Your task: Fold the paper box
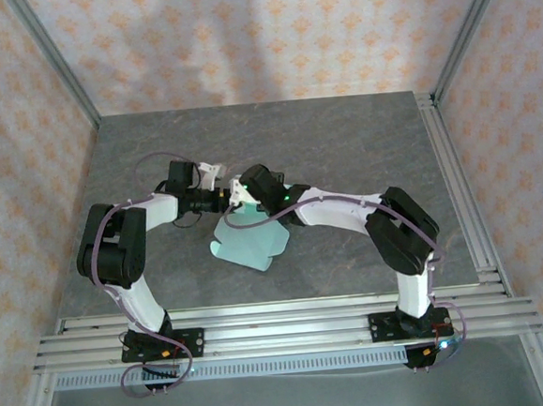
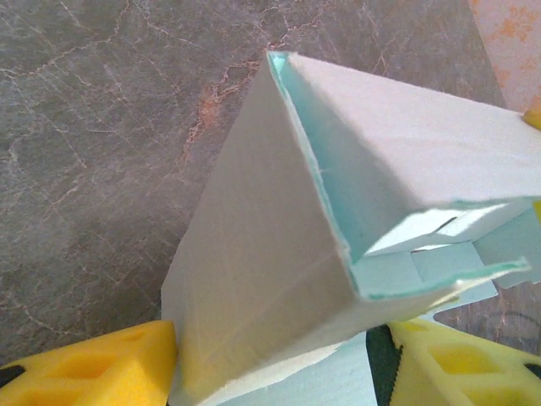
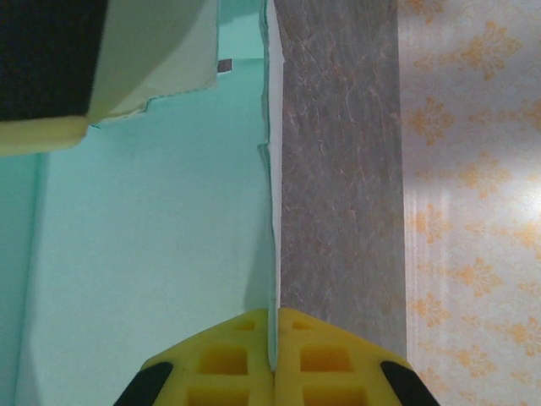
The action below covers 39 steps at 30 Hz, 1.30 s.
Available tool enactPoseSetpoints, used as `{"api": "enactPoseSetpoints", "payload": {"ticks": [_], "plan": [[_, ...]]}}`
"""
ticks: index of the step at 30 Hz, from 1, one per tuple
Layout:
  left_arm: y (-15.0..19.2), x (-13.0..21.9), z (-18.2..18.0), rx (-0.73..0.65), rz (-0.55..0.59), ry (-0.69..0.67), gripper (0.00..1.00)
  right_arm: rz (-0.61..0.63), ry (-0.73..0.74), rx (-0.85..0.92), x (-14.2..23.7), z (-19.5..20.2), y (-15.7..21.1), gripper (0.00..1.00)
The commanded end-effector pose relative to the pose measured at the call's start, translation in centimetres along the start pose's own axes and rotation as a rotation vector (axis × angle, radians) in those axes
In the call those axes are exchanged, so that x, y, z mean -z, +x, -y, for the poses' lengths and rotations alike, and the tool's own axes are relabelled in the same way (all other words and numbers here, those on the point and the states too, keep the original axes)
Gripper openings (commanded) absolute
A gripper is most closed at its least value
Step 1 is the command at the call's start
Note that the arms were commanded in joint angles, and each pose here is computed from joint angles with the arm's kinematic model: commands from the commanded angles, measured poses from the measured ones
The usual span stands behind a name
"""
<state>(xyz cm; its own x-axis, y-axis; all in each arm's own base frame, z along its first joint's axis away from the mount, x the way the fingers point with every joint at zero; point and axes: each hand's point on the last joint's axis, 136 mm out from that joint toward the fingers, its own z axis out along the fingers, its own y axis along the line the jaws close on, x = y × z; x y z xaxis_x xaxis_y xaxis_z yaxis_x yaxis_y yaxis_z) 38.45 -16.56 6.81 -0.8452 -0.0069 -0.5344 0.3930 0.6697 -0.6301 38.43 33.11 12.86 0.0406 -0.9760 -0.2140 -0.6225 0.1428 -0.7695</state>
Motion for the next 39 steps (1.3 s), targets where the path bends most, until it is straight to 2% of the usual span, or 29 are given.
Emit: {"api": "enactPoseSetpoints", "payload": {"ticks": [1, 20, 28, 35, 39], "plan": [[-1.4, 0.7, 0.5, -0.027, 0.038, 0.022, 0.63, -0.037, -0.096, 0.014, -0.2, -1.7, 0.7, 0.0], [-2.0, 0.7, 0.8, -0.02, 0.059, 0.075, 0.63, -0.064, -0.178, 0.001, -0.4, -1.6, 1.8, 0.0], [-1.5, 0.7, 0.7, -0.014, 0.051, 0.071, 0.62, -0.05, -0.045, -0.01, -0.9, 0.0, 1.4, 0.0], [-2.7, 1.7, 0.5, -0.022, 0.119, 0.004, 0.74, -0.056, 0.111, 0.038, -0.9, 2.1, 1.4, 0.0], [-4.4, 3.1, -0.1, -0.021, 0.228, -0.074, 0.88, -0.078, 0.137, 0.057, -0.7, 2.5, 1.9, 0.0]]}}
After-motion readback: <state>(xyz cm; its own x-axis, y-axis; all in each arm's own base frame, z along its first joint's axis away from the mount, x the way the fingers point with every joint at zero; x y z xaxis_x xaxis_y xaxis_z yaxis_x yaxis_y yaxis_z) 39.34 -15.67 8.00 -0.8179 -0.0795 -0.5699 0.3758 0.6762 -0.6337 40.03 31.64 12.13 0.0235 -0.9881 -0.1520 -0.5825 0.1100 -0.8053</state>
